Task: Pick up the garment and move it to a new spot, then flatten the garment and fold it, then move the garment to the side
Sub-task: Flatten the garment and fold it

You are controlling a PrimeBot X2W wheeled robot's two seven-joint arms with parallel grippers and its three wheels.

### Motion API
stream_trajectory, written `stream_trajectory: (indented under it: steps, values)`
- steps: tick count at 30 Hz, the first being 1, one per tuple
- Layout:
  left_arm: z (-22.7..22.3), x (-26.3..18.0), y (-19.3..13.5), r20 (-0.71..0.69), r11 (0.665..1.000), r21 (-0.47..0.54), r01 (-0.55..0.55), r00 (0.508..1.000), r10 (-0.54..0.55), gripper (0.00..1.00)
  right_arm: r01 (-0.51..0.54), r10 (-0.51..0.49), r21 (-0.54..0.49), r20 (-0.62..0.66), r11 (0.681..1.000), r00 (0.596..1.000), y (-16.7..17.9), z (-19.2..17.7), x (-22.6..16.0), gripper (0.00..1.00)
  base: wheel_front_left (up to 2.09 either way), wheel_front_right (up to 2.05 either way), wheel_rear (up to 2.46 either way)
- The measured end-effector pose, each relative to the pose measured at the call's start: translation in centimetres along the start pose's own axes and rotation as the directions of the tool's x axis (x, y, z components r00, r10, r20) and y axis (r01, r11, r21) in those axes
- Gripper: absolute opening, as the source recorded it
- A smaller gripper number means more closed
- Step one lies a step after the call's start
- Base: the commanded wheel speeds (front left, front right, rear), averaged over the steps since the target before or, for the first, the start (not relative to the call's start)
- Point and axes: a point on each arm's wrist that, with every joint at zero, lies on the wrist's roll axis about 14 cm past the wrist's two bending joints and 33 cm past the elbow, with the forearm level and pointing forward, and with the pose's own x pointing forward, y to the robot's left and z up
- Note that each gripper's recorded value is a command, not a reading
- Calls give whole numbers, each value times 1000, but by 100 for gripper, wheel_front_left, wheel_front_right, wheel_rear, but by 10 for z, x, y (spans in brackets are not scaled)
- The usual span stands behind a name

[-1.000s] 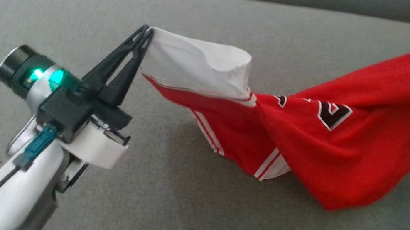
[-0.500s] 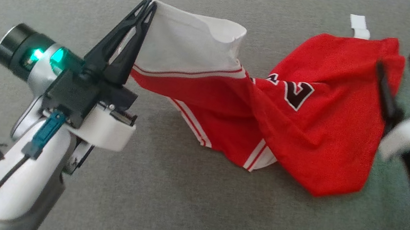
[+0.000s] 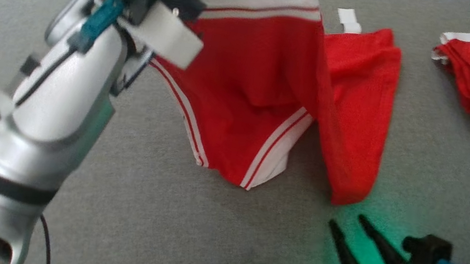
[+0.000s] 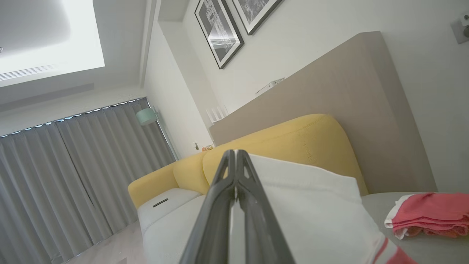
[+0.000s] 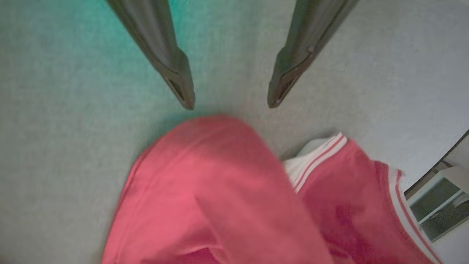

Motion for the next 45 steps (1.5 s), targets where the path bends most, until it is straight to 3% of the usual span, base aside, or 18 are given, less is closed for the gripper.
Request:
stream_trajectory:
  steps: [11, 23, 25, 26, 31, 37, 41, 45]
  values:
    - [-21, 27, -12, -49, 998, 16, 55, 997, -54, 0, 76, -70, 127, -47, 989, 996, 3, -25, 5, 100, 0, 0, 0]
    - [-15, 26, -2, -49, 997, 51, 54, 997, -51, 0, 49, -52, 154, 16, 987, 998, 4, -6, 42, 100, 0, 0, 0]
    - [-14, 26, -1, -50, 997, 56, 54, 997, -51, 0, 31, -36, 152, 32, 988, 999, 9, -2, 44, 10, 0, 0, 0]
    - [-13, 25, 0, -49, 997, 58, 53, 998, -50, 0, 18, -22, 147, 32, 989, 999, 13, -1, 45, 0, 0, 0, 0]
    - [-4, 22, 2, -46, 996, 80, 51, 998, -48, 0, -7, 1, 108, 51, 994, 999, 17, 3, 38, 0, 0, 0, 0]
    - [-1, 5, 5, -69, 995, 93, 42, 997, -36, 0, 22, -32, 51, 202, 998, 979, -3, 49, 17, 0, 0, 0, 0]
    - [10, -7, 8, -63, 996, 88, 24, 998, -19, 0, 56, -62, 30, 315, 998, 947, -15, 77, -14, 0, 0, 0, 0]
    - [36, -3, 11, 1, 996, 90, 11, 1000, -11, 0, 88, -64, -31, 467, 996, 882, -29, 133, -43, 0, 0, 0, 0]
